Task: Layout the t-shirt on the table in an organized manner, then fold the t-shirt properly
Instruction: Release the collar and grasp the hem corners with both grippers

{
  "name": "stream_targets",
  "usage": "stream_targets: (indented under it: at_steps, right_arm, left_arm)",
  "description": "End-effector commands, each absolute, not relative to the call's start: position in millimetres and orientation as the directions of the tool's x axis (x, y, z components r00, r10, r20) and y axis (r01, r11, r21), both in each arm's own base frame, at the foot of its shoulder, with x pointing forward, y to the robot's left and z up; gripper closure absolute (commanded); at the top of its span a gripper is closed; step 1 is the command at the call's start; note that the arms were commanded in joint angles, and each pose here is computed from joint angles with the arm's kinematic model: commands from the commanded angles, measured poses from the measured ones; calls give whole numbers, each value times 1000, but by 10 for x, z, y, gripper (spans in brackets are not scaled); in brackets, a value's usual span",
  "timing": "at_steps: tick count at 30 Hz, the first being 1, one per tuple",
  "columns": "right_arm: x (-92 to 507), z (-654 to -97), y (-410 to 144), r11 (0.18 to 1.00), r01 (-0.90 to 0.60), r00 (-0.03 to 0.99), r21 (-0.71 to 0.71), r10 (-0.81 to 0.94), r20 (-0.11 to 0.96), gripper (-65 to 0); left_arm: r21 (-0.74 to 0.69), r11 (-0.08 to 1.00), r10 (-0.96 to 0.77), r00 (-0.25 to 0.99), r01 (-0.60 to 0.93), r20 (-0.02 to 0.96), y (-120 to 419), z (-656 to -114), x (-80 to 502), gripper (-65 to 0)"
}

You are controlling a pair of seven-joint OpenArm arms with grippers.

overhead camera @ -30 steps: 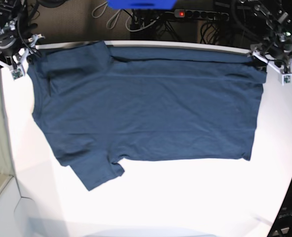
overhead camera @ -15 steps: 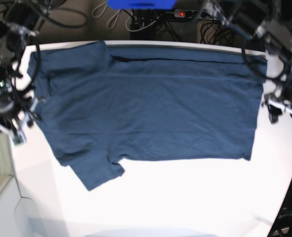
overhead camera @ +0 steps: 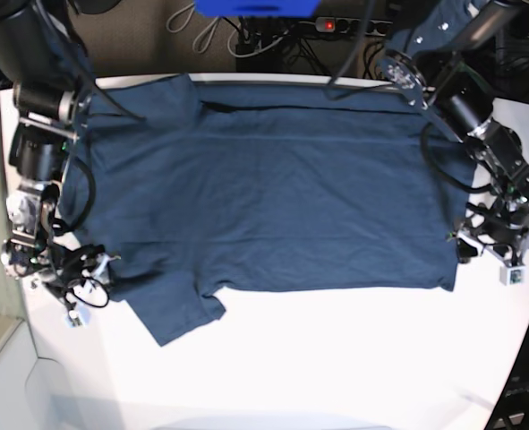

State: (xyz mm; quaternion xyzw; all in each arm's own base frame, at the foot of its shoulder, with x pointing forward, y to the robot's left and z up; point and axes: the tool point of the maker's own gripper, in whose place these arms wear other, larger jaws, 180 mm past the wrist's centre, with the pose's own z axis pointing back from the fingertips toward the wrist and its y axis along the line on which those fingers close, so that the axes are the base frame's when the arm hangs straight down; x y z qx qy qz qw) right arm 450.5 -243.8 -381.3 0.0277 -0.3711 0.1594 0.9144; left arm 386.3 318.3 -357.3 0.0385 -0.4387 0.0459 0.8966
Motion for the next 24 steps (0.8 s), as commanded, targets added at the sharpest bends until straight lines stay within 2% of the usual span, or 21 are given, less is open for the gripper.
stream_targets:
  at_steps: [1,10,16,19,22,24]
  right_arm:
    - [4750,-3514,-2494,953,-293,607,-71,243,757,-336]
    - [4773,-3728,-2558,966,-256,568,47,111,816,-337]
    - [4686,-3912,-2500,964,-251,599,90,81,797,-324]
    - [4640,-3986,-2481,963,-249,614,103,74,785,-241]
    - [4601,-4063,-2451,962,-244,626,125,58,778,-77]
    - [4589,-4084,-2444,961,-242,629,130,53,776,-2]
  left_arm:
    - [19,993,44,531,-114,846,3201,-3293,4087,-427]
    - [11,993,57,567,-116,822,3349,-3435,4051,-427]
    - [25,992,51,576,-122,816,3434,-3446,4010,-427]
    - [10,993,62,590,-118,805,3427,-3522,4005,-427]
    - [-19,994,80,572,-111,816,3408,-3592,4051,-427]
    - [-44,994,94,555,-103,826,3357,-3608,4124,-428]
